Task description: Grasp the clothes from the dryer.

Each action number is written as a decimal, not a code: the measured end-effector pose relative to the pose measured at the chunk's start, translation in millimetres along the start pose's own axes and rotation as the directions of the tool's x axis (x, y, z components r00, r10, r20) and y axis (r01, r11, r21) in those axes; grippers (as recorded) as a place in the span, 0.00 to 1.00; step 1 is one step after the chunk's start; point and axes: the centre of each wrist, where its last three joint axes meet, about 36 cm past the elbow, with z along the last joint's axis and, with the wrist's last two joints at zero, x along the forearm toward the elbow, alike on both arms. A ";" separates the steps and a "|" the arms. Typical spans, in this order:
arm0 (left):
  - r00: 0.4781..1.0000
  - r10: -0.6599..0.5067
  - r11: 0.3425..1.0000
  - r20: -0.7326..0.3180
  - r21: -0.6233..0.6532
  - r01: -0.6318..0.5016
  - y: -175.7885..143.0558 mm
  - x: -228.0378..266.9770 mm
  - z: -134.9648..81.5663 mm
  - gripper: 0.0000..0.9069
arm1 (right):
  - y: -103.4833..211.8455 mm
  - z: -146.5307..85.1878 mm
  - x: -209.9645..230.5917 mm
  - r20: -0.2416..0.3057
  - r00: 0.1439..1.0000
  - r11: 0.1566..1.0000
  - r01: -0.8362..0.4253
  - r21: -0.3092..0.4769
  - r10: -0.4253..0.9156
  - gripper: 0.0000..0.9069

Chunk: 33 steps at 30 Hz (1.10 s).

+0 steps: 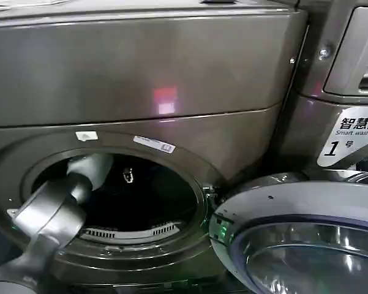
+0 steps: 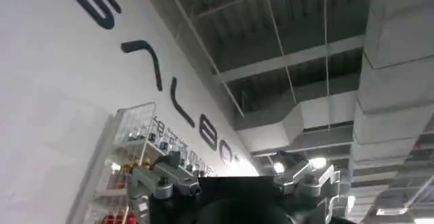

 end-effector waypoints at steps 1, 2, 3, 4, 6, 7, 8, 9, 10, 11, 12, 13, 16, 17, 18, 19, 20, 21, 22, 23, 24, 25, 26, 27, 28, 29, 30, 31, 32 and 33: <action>1.000 0.006 1.000 -0.004 -0.001 -0.006 -1.4 -2.5 0.0 1.00 | 0.0 0.3 0.1 0.000 1.000 1.000 0.000 -0.001 0.000 1.00; 1.000 0.012 1.000 -0.005 0.000 -0.012 -3.1 -5.7 -0.6 1.00 | -0.3 0.5 0.1 0.000 1.000 1.000 -0.001 0.000 0.001 1.00; 1.000 0.017 1.000 -0.006 -0.001 -0.017 -4.6 -8.2 -0.8 1.00 | -1.1 0.8 0.2 0.000 1.000 1.000 -0.003 0.000 0.003 1.00; 1.000 0.021 1.000 -0.007 -0.001 -0.021 -5.8 -10.3 -1.1 1.00 | -1.9 0.9 0.4 -0.001 1.000 1.000 -0.005 0.001 0.005 1.00; 1.000 0.026 1.000 -0.006 -0.002 -0.026 -7.9 -14.0 -2.5 1.00 | -3.7 1.0 1.1 -0.001 1.000 1.000 -0.009 0.004 0.009 1.00; 1.000 0.028 1.000 -0.005 -0.001 -0.028 -9.0 -15.8 -2.6 1.00 | -4.6 1.0 1.3 -0.001 1.000 1.000 -0.010 0.005 0.010 1.00; 1.000 0.031 1.000 -0.005 -0.001 -0.031 -10.2 -17.9 -2.8 1.00 | -5.1 1.1 1.4 -0.001 1.000 1.000 -0.012 0.007 0.012 1.00; 0.999 0.034 0.999 -0.004 -0.001 -0.034 -11.7 -20.4 -3.6 1.00 | -5.4 1.1 1.4 -0.001 1.000 1.000 -0.013 0.009 0.013 1.00; 0.999 0.037 0.999 -0.003 0.001 -0.037 -12.7 -22.1 -3.8 1.00 | -5.5 1.1 1.5 0.000 1.000 1.000 -0.013 0.009 0.013 1.00; 0.999 0.040 0.999 -0.004 0.001 -0.040 -13.7 -23.7 -4.0 1.00 | -5.6 1.0 1.6 0.000 1.000 1.000 -0.014 0.010 0.014 1.00; 0.999 0.043 0.999 -0.004 0.002 -0.043 -14.5 -25.1 -4.3 1.00 | -5.7 1.1 1.7 -0.001 1.000 1.000 -0.014 0.011 0.014 1.00; 0.999 0.046 0.999 -0.005 0.002 -0.046 -15.4 -26.5 -4.1 0.70 | -5.8 1.2 1.8 -0.001 1.000 1.000 -0.015 0.011 0.015 1.00; 0.998 0.057 0.998 -0.012 0.000 -0.057 -16.2 -27.7 -3.0 0.10 | -6.7 2.0 2.4 -0.002 1.000 1.000 -0.018 0.013 0.018 1.00; 0.998 0.058 0.998 -0.012 0.000 -0.058 -16.2 -27.6 -2.6 0.05 | -6.7 2.2 2.5 -0.003 1.000 1.000 -0.018 0.013 0.018 1.00; 0.998 0.059 0.998 -0.013 -0.001 -0.059 -16.0 -27.2 -1.9 0.00 | -6.7 2.3 2.5 -0.002 1.000 1.000 -0.019 0.013 0.019 1.00; 0.998 0.059 0.998 -0.014 -0.002 -0.059 -15.8 -26.9 -1.5 0.00 | -6.7 2.4 2.6 -0.002 1.000 1.000 -0.019 0.013 0.019 1.00; 0.998 0.060 0.998 -0.015 -0.003 -0.060 -15.6 -26.4 -1.0 0.00 | -6.7 2.5 2.6 -0.002 1.000 1.000 -0.019 0.013 0.019 1.00; 0.998 0.062 0.998 -0.016 -0.004 -0.062 -15.5 -26.1 -0.5 0.00 | -7.0 2.7 2.6 -0.003 1.000 1.000 -0.020 0.013 0.020 1.00; 0.998 0.063 0.998 -0.019 -0.005 -0.063 -15.4 -25.8 0.4 0.00 | -7.2 3.0 2.6 -0.003 1.000 1.000 -0.020 0.013 0.021 1.00; 0.998 0.065 0.998 -0.021 -0.007 -0.065 -15.5 -25.9 0.7 0.00 | -7.4 3.1 2.5 -0.003 1.000 1.000 -0.021 0.013 0.021 1.00; 0.997 0.067 0.998 -0.024 -0.010 -0.067 -15.5 -26.0 0.7 0.00 | -7.4 3.1 2.5 -0.003 1.000 1.000 -0.022 0.013 0.022 1.00; 0.997 0.069 0.998 -0.026 -0.012 -0.069 -15.6 -26.2 0.7 0.00 | -7.4 3.1 2.4 -0.004 1.000 1.000 -0.022 0.014 0.022 1.00; 0.997 0.071 0.997 -0.027 -0.014 -0.071 -15.7 -26.3 0.7 0.00 | -7.5 3.2 2.4 -0.004 1.000 1.000 -0.022 0.014 0.022 1.00; 0.997 0.073 0.997 -0.029 -0.016 -0.074 -15.7 -26.3 0.9 0.00 | -7.6 3.2 2.3 -0.004 1.000 1.000 -0.023 0.014 0.023 1.00; 0.997 0.076 0.997 -0.030 -0.018 -0.076 -15.6 -26.0 1.3 0.00 | -7.7 3.3 2.4 -0.004 1.000 1.000 -0.023 0.014 0.023 1.00; 0.997 0.076 0.997 -0.031 -0.019 -0.076 -15.3 -25.5 1.8 0.00 | -7.8 3.3 2.4 -0.004 1.000 1.000 -0.024 0.014 0.024 1.00; 0.997 0.076 0.997 -0.032 -0.022 -0.077 -15.3 -25.4 1.9 0.00 | -7.9 3.5 2.6 -0.005 1.000 1.000 -0.025 0.014 0.025 1.00; 0.997 0.076 0.997 -0.033 -0.023 -0.076 -15.4 -25.5 1.8 0.00 | -7.9 3.8 2.7 -0.006 1.000 1.000 -0.025 0.014 0.025 1.00; 0.997 0.074 0.997 -0.032 -0.024 -0.075 -15.6 -25.6 1.8 0.00 | -7.9 3.8 2.8 -0.006 1.000 1.000 -0.025 0.014 0.025 1.00; 0.997 0.073 0.997 -0.030 -0.024 -0.073 -15.9 -26.0 2.3 0.00 | -8.0 3.9 2.8 -0.006 1.000 1.000 -0.026 0.014 0.026 1.00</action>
